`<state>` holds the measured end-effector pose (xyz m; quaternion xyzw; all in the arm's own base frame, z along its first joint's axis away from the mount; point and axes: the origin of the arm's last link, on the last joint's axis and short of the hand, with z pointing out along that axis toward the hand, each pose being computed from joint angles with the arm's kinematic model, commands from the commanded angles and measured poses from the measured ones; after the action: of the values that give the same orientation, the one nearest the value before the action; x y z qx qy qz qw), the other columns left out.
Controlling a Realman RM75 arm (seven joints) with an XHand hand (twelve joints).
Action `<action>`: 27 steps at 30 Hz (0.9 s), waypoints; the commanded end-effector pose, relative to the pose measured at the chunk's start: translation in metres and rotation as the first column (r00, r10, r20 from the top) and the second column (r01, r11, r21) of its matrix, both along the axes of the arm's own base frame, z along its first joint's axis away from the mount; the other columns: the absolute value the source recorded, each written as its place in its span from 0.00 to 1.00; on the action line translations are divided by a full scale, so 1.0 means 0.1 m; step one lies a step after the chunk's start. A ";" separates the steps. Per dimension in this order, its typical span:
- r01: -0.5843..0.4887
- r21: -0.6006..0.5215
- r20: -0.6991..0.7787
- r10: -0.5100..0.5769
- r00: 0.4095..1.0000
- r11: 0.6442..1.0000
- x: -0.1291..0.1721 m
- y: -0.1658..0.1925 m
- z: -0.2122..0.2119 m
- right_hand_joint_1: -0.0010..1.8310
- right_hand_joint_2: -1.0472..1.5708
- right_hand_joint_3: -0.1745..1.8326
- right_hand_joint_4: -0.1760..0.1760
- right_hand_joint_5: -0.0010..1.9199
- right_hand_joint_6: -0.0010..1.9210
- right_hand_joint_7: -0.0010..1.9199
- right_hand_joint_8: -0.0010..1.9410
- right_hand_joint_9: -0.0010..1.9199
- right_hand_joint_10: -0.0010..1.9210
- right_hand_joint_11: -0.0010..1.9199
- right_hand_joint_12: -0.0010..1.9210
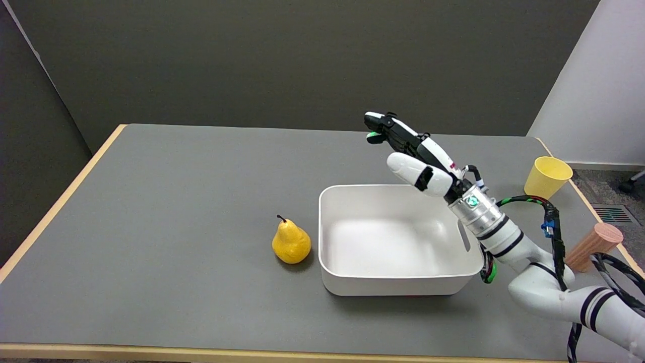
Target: Pick up the wooden cylinder.
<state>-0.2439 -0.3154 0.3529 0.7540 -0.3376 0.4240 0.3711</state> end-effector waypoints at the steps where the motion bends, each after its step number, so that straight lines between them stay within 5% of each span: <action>1: 0.029 0.007 0.043 -0.029 0.999 1.000 -0.12 0.51 -0.06 0.21 0.66 0.53 0.14 0.03 0.16 0.01 0.16 0.00 0.08 0.00 0.48; 4: 0.015 -0.086 0.018 -0.014 1.000 0.996 -0.09 0.75 0.02 0.21 0.67 0.52 0.11 0.02 0.13 0.00 0.14 0.00 0.02 0.00 0.45; 6: 0.004 -0.133 -0.011 -0.005 1.000 0.991 -0.07 0.87 0.05 0.32 0.68 0.59 0.08 0.04 0.08 0.03 0.07 0.00 0.01 0.00 0.41; 9: -0.006 -0.192 -0.030 0.000 1.000 0.981 -0.09 1.05 0.09 0.21 0.67 0.52 0.11 0.02 0.13 0.00 0.14 0.00 0.03 0.00 0.47; 14: -0.092 -0.266 -0.020 0.090 0.996 0.960 -0.04 1.27 0.20 0.21 0.68 0.48 0.10 0.02 0.15 0.00 0.17 0.00 0.07 0.00 0.48; 24: -0.315 -0.461 -0.084 0.312 0.946 0.830 0.23 1.67 0.51 0.23 0.65 0.54 0.11 0.04 0.20 0.03 0.22 0.00 0.19 0.00 0.54; 27: -0.310 -0.520 -0.103 0.302 0.948 0.796 0.21 1.80 0.61 0.24 0.68 0.47 0.11 0.06 0.18 0.05 0.21 0.00 0.23 0.00 0.54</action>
<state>-0.2447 -0.2075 0.3701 0.7262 -0.2435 0.4878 0.4188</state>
